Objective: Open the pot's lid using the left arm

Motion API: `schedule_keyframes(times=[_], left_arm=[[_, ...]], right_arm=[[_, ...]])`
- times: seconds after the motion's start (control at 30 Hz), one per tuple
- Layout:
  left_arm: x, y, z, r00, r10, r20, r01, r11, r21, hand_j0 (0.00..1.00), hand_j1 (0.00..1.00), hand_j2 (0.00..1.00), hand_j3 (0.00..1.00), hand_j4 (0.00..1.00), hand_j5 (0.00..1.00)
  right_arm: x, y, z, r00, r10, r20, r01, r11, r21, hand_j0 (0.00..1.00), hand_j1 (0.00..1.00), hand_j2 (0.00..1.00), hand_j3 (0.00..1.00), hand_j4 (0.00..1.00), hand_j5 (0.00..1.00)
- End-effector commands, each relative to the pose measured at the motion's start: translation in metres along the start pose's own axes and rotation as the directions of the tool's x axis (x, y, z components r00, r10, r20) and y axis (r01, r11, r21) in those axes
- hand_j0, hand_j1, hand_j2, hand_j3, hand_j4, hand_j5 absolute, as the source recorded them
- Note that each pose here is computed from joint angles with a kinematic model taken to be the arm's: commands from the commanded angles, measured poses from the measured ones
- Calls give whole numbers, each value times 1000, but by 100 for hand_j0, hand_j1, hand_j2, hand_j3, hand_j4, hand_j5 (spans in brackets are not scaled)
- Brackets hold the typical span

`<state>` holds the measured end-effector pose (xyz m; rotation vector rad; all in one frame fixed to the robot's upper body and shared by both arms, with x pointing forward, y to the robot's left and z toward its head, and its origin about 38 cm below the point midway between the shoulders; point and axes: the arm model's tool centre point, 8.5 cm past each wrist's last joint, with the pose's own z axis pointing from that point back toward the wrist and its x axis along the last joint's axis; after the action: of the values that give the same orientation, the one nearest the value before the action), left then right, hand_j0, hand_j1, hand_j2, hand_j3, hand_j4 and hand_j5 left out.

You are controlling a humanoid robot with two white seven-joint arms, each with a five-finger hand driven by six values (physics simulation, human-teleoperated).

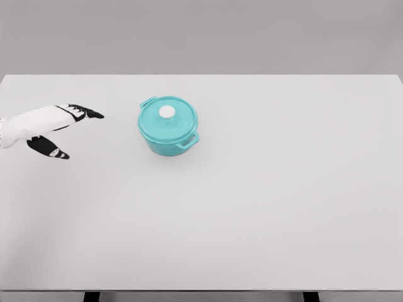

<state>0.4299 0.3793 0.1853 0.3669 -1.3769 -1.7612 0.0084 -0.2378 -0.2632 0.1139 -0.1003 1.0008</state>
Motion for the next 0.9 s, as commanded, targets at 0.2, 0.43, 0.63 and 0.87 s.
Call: schedule_keyframes(times=[0.2, 0.43, 0.63, 0.87], left_arm=[[6, -4, -7, 1000, -4, 18, 4, 1000, -15, 100, 100, 100, 100, 100, 100], [25, 46, -22, 993, -80, 90, 77, 996, 34, 100, 100, 100, 100, 100, 100], [105, 103, -93, 902, -317, 292, 344, 938, -46, 100, 100, 100, 100, 100, 100], [131, 111, -142, 887, -301, 351, 339, 939, -51, 100, 100, 100, 100, 100, 100]], right_arm=[[-5, 7, 0, 1000, -3, -7, 3, 1000, 11, 100, 100, 100, 100, 100, 100], [-5, 7, 0, 1000, -3, -7, 3, 1000, 11, 100, 100, 100, 100, 100, 100], [-5, 7, 0, 1000, -3, -7, 3, 1000, 11, 100, 100, 100, 100, 100, 100], [-5, 7, 0, 1000, -3, -7, 3, 1000, 11, 100, 100, 100, 100, 100, 100]])
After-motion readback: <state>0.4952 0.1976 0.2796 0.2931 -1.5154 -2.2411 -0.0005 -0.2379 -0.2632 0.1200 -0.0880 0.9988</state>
